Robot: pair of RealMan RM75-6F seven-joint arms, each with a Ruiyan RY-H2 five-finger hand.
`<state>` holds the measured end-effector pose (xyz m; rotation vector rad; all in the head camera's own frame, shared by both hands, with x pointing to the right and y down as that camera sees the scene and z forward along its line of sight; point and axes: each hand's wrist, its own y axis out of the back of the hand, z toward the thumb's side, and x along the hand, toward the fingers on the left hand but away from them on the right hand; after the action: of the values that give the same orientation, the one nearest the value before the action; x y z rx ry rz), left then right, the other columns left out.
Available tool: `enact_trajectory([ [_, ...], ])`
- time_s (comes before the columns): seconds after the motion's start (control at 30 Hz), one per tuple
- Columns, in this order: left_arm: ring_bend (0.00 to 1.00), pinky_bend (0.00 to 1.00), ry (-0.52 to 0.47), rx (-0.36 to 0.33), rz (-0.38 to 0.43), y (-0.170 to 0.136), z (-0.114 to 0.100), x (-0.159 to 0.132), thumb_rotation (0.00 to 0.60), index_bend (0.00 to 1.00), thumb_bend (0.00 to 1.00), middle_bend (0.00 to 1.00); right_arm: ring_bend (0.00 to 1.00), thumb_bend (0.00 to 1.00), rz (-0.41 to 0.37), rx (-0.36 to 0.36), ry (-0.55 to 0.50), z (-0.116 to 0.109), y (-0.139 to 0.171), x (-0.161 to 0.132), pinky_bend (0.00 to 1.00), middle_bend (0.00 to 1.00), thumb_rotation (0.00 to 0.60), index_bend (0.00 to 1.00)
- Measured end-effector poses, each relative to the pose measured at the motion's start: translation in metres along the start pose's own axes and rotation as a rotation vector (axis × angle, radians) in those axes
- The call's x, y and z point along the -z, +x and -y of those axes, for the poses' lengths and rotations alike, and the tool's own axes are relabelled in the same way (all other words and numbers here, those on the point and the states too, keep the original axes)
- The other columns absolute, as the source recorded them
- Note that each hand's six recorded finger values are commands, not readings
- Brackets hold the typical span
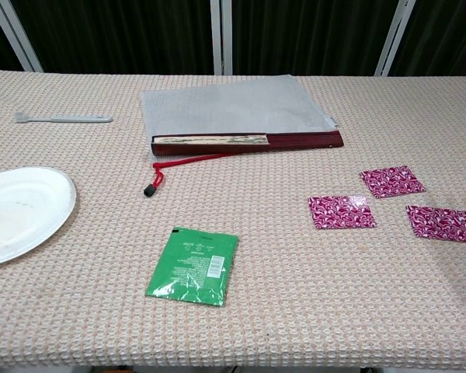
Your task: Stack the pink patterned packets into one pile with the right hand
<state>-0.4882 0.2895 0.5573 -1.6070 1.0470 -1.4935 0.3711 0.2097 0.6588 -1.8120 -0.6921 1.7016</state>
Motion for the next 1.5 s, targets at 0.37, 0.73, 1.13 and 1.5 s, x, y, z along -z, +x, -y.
enact_trajectory([
  [0.37, 0.01, 0.18, -0.005, -0.001, 0.0, 0.001, 0.0, 0.004, 0.156, 0.09, 0.09, 0.07, 0.0, 0.37, 0.057, 0.0, -0.026, 0.025, -0.016, -0.001, 0.0, 0.0, 0.599, 0.31],
  [0.73, 0.01, 0.18, -0.002, -0.006, -0.005, 0.0, -0.003, 0.007, 0.16, 0.09, 0.09, 0.07, 0.0, 0.49, 0.047, -0.031, -0.043, 0.029, -0.028, -0.014, 0.0, 0.0, 0.581, 0.31],
  [1.13, 0.01, 0.18, 0.001, -0.004, -0.004, 0.0, -0.002, 0.006, 0.157, 0.09, 0.09, 0.07, 0.0, 0.51, 0.046, -0.048, -0.027, 0.035, -0.034, -0.02, 0.0, 0.0, 0.581, 0.33],
  [1.5, 0.01, 0.18, 0.002, 0.0, -0.008, -0.002, -0.001, 0.006, 0.158, 0.09, 0.09, 0.07, 0.0, 0.61, 0.048, -0.032, -0.033, 0.033, -0.034, -0.02, 0.0, 0.0, 0.58, 0.4],
])
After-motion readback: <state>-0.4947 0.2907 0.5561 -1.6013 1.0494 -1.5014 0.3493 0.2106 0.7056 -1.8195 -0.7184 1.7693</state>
